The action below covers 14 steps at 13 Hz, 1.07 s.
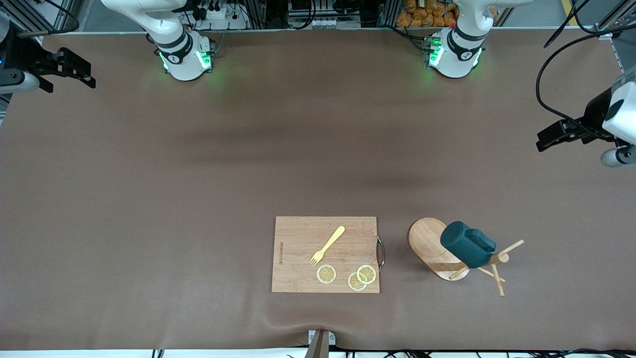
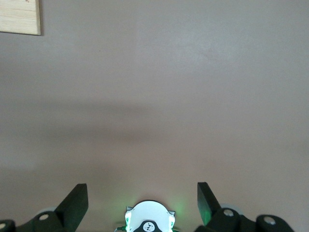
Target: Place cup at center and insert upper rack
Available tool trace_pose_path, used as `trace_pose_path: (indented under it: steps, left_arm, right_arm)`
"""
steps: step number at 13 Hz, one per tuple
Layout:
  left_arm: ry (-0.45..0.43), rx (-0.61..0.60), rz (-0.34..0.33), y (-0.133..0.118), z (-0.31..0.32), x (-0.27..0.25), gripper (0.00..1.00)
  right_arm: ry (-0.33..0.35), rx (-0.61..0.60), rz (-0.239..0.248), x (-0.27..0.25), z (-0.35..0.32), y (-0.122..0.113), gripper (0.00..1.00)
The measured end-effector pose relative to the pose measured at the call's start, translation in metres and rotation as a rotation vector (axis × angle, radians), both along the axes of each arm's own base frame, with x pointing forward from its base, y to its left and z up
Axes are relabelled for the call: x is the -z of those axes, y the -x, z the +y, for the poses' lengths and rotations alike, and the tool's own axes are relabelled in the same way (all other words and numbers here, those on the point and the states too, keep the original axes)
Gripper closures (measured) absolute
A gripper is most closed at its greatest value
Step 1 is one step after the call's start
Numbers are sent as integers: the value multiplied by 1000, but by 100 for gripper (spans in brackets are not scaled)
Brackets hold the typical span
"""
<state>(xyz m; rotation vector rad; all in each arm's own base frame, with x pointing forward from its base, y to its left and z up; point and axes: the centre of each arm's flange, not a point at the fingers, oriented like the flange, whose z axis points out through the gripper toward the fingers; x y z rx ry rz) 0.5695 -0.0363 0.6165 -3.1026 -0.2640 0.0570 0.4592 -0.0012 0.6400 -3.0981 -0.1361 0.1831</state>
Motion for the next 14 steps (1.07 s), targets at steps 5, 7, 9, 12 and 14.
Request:
trace_pose_path:
  steps: [5,7,9,12,14]
  left_arm:
    - [1,3,-21,18,9,-6,0]
    - [2,12,-29,21,9,-11,0]
    - [2,20,-36,29,7,-16,0]
    - [3,26,-44,39,4,-23,0]
    - [3,26,-51,45,5,-27,0]
  right_arm:
    - [1,-9,-5,-2,4,0,0]
    - [3,-22,-7,-3,10,0,0]
    - [4,-35,-9,-4,16,0,0]
    - [4,-39,-11,-4,18,0,0]
    - [3,-31,-12,-5,14,0,0]
